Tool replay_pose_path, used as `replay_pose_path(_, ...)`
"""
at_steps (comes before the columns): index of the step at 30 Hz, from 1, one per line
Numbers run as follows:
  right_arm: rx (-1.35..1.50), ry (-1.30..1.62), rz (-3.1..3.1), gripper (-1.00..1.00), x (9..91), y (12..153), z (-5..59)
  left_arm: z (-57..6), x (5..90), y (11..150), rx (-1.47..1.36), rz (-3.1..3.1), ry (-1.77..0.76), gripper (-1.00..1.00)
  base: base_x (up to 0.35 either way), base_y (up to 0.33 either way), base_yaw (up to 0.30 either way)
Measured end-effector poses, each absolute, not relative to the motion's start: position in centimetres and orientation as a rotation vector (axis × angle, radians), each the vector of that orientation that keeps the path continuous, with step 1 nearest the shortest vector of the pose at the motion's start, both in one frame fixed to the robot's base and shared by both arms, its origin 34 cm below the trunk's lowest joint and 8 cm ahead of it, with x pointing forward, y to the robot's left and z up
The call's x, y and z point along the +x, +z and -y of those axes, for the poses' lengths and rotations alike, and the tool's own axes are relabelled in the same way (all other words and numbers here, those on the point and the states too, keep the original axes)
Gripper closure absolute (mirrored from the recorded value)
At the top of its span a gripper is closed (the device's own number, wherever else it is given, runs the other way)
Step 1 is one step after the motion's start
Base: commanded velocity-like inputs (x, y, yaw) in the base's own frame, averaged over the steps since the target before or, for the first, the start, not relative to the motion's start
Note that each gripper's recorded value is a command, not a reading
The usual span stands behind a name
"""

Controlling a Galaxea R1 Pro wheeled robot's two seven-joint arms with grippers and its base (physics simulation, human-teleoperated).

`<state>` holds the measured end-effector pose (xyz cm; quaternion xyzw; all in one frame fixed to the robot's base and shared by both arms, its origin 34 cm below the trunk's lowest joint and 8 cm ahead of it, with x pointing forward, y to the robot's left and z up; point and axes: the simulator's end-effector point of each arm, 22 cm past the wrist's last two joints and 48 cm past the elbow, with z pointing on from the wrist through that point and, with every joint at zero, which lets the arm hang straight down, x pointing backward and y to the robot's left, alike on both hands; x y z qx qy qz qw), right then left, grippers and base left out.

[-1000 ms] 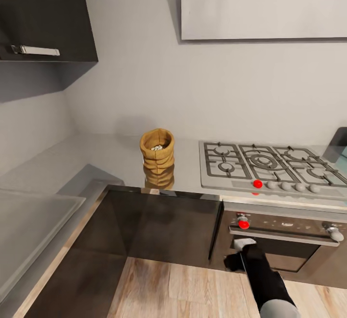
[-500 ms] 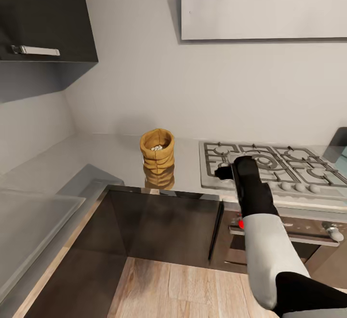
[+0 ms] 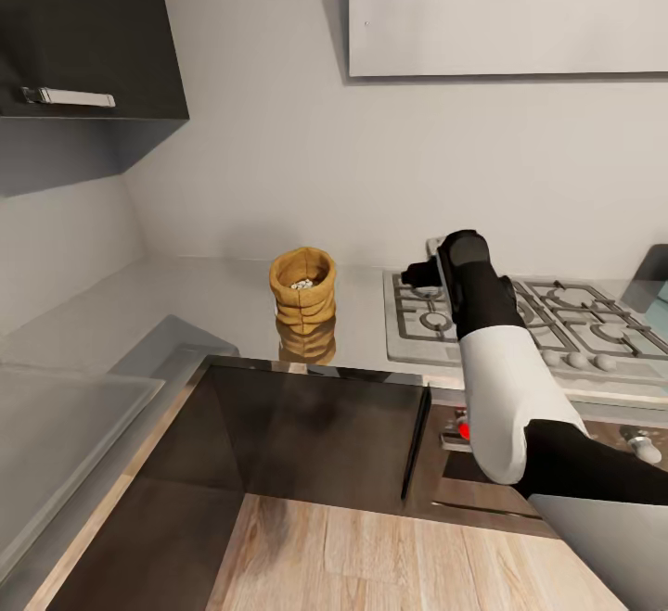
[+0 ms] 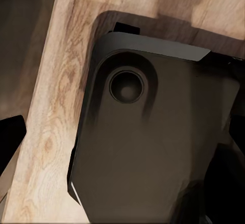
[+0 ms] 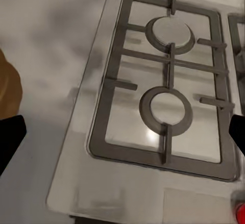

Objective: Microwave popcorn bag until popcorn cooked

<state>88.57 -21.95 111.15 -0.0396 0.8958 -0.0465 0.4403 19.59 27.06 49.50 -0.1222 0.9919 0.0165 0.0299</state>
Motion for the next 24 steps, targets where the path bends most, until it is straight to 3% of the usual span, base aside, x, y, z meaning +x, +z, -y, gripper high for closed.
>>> replay_pose_path(13,-0.047,-0.082,-2.231,-1.0,88.5,110.9,22.8,-21.4,16.8,49.4,-0.413,-3.115,-0.048,-1.0,0.0,0.0,0.224)
replay_pose_path(24,-0.041,-0.084,-2.217,-1.0,88.5,111.5,23.0,-21.3,16.9,49.4,-0.412,-3.115,-0.049,-1.0,0.0,0.0,0.019)
